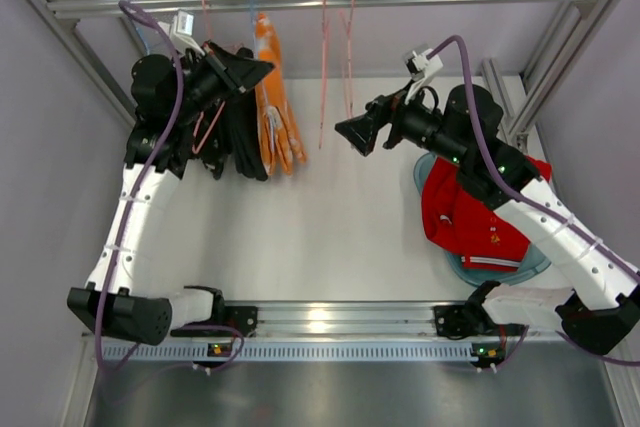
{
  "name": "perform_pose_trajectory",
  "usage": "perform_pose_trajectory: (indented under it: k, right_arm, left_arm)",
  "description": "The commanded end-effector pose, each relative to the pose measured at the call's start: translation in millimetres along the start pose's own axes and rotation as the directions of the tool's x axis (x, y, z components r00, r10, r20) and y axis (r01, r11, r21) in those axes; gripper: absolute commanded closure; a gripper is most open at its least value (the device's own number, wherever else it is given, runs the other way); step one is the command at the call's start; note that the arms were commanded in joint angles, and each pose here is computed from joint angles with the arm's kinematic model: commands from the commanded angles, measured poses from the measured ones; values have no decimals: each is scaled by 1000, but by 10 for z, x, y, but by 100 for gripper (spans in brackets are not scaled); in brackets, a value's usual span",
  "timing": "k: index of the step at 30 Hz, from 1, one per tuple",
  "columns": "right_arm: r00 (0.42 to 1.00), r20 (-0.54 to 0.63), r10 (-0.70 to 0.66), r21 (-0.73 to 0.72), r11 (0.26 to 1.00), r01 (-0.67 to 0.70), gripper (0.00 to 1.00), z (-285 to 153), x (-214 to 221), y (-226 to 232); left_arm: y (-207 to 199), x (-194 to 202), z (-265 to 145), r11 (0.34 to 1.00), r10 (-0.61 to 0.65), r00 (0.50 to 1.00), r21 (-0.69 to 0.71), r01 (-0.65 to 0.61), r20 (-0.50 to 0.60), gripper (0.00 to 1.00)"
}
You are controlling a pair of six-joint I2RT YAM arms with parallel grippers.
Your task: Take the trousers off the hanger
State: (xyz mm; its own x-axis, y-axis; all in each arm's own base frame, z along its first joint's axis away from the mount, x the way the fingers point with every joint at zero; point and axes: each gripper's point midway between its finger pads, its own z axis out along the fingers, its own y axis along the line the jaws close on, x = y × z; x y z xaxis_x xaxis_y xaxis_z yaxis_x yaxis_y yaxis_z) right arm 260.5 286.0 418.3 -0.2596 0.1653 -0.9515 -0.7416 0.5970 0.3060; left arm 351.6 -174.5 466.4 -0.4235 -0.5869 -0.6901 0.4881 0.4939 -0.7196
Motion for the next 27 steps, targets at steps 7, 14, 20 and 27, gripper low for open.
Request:
perform_pose_trajectory:
  k: [7, 14, 20, 27]
  right_arm:
    - [977, 113, -179, -124, 973, 193, 1, 4, -86, 145]
    - [931, 155, -332, -234, 903, 361, 1, 287, 199, 542]
    - [885, 229, -405, -276, 845, 458, 1, 360, 760, 995]
    - [864, 248, -437, -86, 879, 469, 0, 675, 662, 868]
  left_arm:
    - [-663, -87, -566, 969, 113, 980, 198, -145, 164, 100]
    - [-723, -8, -740, 981, 40, 989, 182, -66, 144, 100]
    - [-920, -148, -783, 978, 11, 987, 203, -44, 161, 100]
    - [-1017, -119, -844, 971, 35, 989, 231, -69, 147, 100]
